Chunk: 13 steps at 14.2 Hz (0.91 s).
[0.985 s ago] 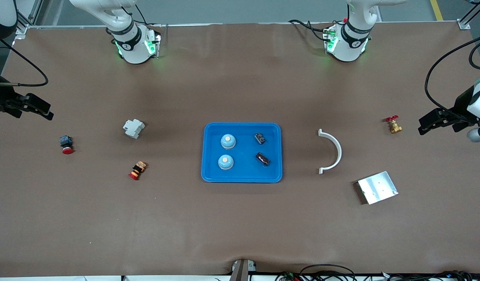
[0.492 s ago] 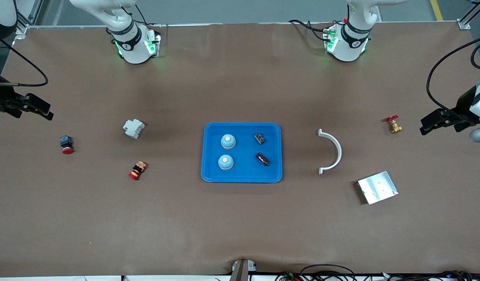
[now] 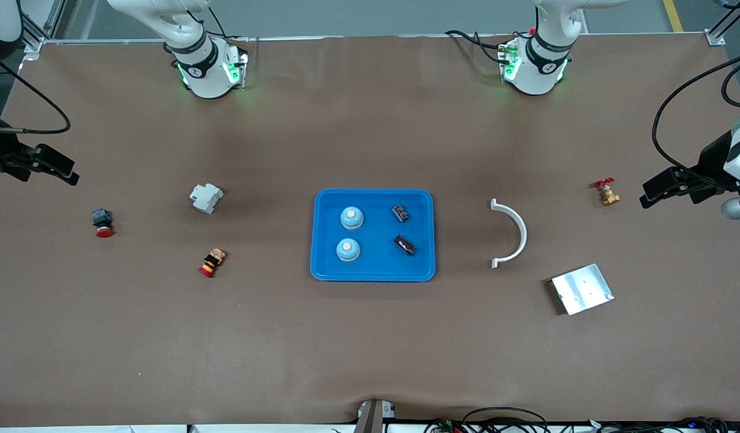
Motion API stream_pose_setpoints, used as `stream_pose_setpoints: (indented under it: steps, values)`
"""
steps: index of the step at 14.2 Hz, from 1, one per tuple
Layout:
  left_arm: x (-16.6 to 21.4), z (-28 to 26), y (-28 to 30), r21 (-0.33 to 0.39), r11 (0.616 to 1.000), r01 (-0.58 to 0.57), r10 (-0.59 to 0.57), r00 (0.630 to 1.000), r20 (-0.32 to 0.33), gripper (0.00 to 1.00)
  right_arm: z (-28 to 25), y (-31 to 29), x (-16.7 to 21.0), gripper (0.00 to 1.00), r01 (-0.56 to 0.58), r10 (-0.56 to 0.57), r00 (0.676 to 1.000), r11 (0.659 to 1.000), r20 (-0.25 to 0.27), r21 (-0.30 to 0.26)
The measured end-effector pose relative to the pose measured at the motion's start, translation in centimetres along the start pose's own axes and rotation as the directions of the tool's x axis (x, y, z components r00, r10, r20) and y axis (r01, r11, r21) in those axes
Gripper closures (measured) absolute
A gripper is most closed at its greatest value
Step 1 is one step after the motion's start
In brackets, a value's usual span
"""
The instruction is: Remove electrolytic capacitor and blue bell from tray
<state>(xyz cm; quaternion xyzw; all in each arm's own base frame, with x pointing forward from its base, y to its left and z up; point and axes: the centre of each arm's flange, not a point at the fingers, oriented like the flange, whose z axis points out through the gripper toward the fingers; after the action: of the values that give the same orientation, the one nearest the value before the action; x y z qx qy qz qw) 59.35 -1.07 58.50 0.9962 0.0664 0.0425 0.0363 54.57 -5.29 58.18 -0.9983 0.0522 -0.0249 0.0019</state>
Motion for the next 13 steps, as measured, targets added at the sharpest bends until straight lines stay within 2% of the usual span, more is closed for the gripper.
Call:
stream_pose_setpoints:
  steps: [4,9,13]
  values:
    - [-1.4,-0.8,3.3,-0.106,0.985,0.138,-0.130,0.989,0.073,0.00,0.1,0.0,0.0,0.00,0.000,0.000,1.000,1.000,0.001,0.000]
    - [-5.8,-3.8,16.1,-0.138,0.959,0.249,-0.238,0.967,0.090,0.00,0.1,0.0,0.0,0.00,0.000,0.000,1.000,1.000,0.000,0.000]
    - [-9.0,0.1,24.8,-0.099,0.947,0.306,-0.286,0.942,0.176,0.00,0.1,0.0,0.0,0.00,0.000,0.000,1.000,1.000,-0.003,0.000]
